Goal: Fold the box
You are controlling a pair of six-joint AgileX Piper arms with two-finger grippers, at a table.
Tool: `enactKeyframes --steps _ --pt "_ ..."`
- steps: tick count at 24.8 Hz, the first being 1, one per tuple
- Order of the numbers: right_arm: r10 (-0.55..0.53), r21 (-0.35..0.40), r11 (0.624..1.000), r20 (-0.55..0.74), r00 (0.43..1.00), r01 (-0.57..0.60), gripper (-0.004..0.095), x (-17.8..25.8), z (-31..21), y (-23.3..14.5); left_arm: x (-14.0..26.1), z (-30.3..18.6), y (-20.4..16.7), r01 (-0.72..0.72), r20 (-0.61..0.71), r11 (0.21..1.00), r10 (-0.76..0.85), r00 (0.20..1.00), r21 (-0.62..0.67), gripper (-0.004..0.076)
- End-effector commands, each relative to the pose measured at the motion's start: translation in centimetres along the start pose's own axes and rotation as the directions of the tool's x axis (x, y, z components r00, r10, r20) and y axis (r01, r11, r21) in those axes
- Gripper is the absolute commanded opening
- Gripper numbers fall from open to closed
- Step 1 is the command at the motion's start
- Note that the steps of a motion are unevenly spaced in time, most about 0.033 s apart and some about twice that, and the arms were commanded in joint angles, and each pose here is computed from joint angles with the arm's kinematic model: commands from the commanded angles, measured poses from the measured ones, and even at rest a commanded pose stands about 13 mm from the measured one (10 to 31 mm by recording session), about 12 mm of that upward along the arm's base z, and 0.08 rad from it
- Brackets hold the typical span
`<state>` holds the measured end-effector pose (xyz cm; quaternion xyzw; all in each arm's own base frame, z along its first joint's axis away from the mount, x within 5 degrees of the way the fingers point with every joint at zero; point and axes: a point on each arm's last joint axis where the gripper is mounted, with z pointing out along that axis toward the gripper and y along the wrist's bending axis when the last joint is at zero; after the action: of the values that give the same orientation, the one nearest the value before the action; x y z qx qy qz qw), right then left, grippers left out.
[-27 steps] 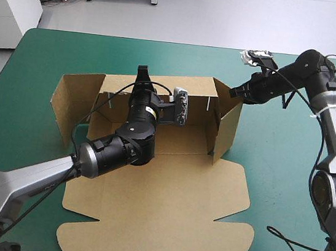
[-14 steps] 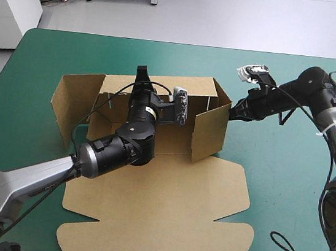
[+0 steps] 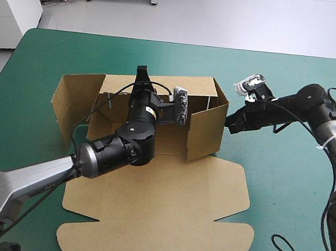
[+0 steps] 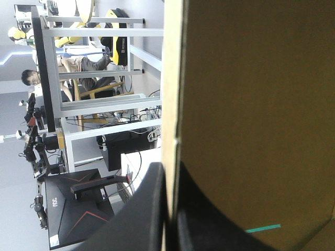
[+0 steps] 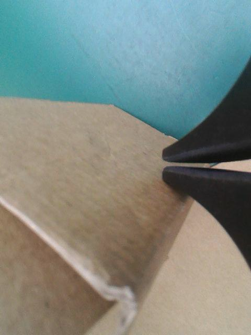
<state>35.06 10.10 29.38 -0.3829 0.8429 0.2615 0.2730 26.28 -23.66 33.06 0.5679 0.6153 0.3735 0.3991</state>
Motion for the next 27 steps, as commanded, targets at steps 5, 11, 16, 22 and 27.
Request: enactKeyframes --steps 5,11,16,22,27 --pt "-0.080 -0.088 0.993 -0.022 0.997 0.077 0.0393 -0.4 -2.0 2.0 0.2 -1.2 2.0 0.036 0.037 0.997 -0.034 0.999 -0.069 -0.0010" --pt "-0.078 -0.033 0.996 0.008 0.997 0.078 0.0604 -0.7 -2.0 1.5 0.2 -1.2 2.0 0.036 0.037 0.997 -0.034 0.999 -0.069 -0.0010" --pt "-0.065 0.013 0.998 0.032 0.997 0.064 0.0608 -0.9 -1.6 0.8 0.2 -1.2 2.0 0.036 0.037 0.997 -0.034 0.999 -0.069 -0.0010" --pt "-0.003 -0.053 0.999 0.096 0.995 0.008 0.0608 -1.4 -1.3 1.2 0.2 -1.2 2.0 0.036 0.037 0.997 -0.034 0.999 -0.069 -0.0010" --pt "-0.020 0.064 0.998 0.143 0.989 0.011 0.0600 -0.3 -0.8 3.5 0.2 -1.2 2.0 0.036 0.037 0.997 -0.034 0.999 -0.069 -0.0010"
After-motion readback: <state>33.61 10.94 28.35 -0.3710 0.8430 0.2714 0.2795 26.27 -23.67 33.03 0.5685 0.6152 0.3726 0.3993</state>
